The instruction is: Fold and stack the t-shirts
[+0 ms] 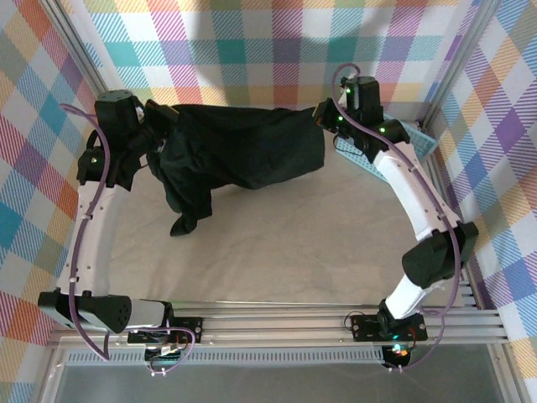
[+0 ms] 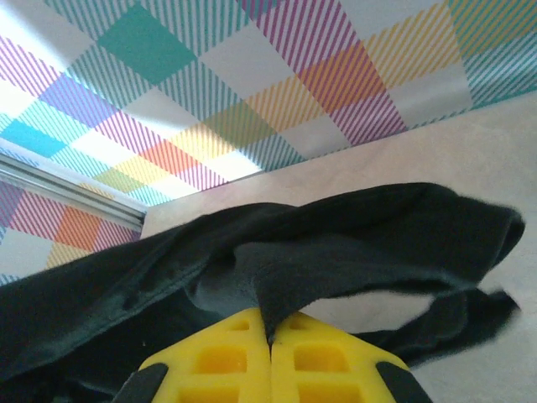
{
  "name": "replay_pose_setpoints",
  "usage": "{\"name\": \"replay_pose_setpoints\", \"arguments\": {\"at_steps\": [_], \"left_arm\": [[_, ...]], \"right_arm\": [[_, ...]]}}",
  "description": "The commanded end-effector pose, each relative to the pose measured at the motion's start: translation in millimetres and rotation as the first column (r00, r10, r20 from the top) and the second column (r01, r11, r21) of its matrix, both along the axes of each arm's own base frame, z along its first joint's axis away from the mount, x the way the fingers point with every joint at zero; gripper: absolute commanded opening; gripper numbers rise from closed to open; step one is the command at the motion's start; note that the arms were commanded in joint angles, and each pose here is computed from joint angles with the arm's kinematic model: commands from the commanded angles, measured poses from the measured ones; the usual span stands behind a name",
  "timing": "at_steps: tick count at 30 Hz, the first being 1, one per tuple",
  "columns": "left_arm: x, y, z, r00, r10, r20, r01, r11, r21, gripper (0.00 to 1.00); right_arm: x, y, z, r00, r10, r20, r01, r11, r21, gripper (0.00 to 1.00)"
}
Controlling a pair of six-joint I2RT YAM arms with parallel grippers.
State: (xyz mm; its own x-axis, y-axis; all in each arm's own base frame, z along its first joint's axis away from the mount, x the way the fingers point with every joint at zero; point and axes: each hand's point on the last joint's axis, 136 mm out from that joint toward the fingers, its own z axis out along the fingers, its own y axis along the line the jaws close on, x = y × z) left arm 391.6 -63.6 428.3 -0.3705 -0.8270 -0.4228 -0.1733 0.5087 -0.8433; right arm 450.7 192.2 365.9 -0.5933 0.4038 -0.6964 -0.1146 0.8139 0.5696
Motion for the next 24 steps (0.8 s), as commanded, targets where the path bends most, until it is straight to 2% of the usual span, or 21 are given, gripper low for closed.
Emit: {"name": "replay_pose_setpoints", "arguments": {"at_steps": [1,6,11,15,19,21,24], "left_arm": [[-25,9,44,0.991,0.028,0.130,-0.026,0.999,-0.019,0.00],[-66,15,75,0.962,0.046,0.269,-0.037,0.999,-0.037,0.00],[-112,30,115,0.891,0.110,0.441,-0.094,0.994,-0.058,0.04],[-121,38,134,0.862,0.152,0.484,-0.127,0.988,-0.084,0.05],[-90,38,133,0.884,0.167,0.437,-0.147,0.986,-0.080,0.05],[-56,40,111,0.916,0.197,0.349,-0.181,0.980,-0.076,0.04],[11,40,61,0.956,0.215,0.198,-0.216,0.976,-0.017,0.00]], "right_arm": [[-27,-17,33,0.993,-0.006,0.118,0.011,0.999,-0.043,0.00],[-69,-40,71,0.957,-0.036,0.289,0.043,0.999,-0.019,0.00],[-112,-69,105,0.888,-0.106,0.447,0.106,0.994,0.025,0.00],[-125,-80,117,0.867,-0.134,0.479,0.134,0.990,0.035,0.00],[-110,-80,111,0.875,-0.160,0.457,0.166,0.986,0.026,0.00],[-88,-76,99,0.897,-0.165,0.411,0.179,0.984,0.004,0.00],[-37,-69,60,0.941,-0.173,0.291,0.186,0.982,-0.018,0.00]]}}
